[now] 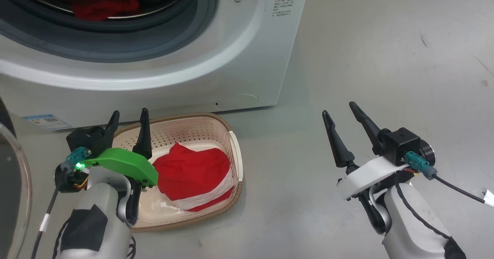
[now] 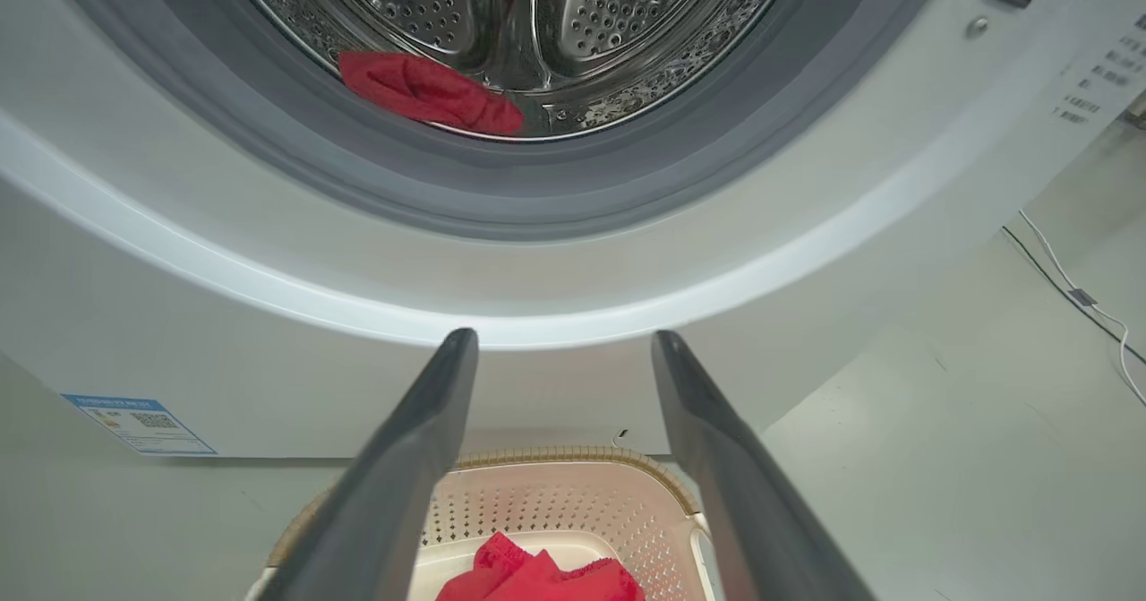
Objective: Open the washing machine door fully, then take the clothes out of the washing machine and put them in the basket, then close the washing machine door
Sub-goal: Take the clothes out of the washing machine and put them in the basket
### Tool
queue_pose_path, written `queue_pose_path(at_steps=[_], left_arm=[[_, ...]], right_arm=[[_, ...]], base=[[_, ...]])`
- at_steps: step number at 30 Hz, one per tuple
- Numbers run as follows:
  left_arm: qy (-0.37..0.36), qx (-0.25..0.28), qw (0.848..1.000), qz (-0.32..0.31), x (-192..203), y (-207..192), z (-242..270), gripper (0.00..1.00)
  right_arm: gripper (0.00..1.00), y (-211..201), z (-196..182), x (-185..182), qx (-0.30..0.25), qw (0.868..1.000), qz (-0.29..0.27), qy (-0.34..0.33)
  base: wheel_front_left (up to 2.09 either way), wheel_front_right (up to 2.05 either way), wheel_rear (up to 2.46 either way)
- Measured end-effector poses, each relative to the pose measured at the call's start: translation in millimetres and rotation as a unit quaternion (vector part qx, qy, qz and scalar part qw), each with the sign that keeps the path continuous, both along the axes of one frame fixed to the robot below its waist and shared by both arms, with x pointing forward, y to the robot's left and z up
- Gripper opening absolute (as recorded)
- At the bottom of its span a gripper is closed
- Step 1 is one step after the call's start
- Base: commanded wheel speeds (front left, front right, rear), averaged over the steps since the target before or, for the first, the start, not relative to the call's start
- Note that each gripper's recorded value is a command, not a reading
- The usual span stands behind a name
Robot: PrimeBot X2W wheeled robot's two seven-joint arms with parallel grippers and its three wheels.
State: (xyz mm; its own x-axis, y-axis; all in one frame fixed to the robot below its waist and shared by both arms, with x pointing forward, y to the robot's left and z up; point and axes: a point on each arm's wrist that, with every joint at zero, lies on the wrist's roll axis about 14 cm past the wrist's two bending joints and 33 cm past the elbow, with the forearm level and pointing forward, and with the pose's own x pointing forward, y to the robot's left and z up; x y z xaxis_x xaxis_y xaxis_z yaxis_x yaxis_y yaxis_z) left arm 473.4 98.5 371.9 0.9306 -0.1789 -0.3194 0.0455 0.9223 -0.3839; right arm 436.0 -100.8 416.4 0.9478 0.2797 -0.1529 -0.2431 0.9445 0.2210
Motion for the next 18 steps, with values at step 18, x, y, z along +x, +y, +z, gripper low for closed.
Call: queue_pose_path(at_steps=[18], left_arm=[[-0.112,0.067,0.991,0.016,-40,29,76,1.00]], right_arm=[[1.00,14,30,-31,0.008,0.999,0.016,-0.028]], base=[[0.00,0.00,0.00]])
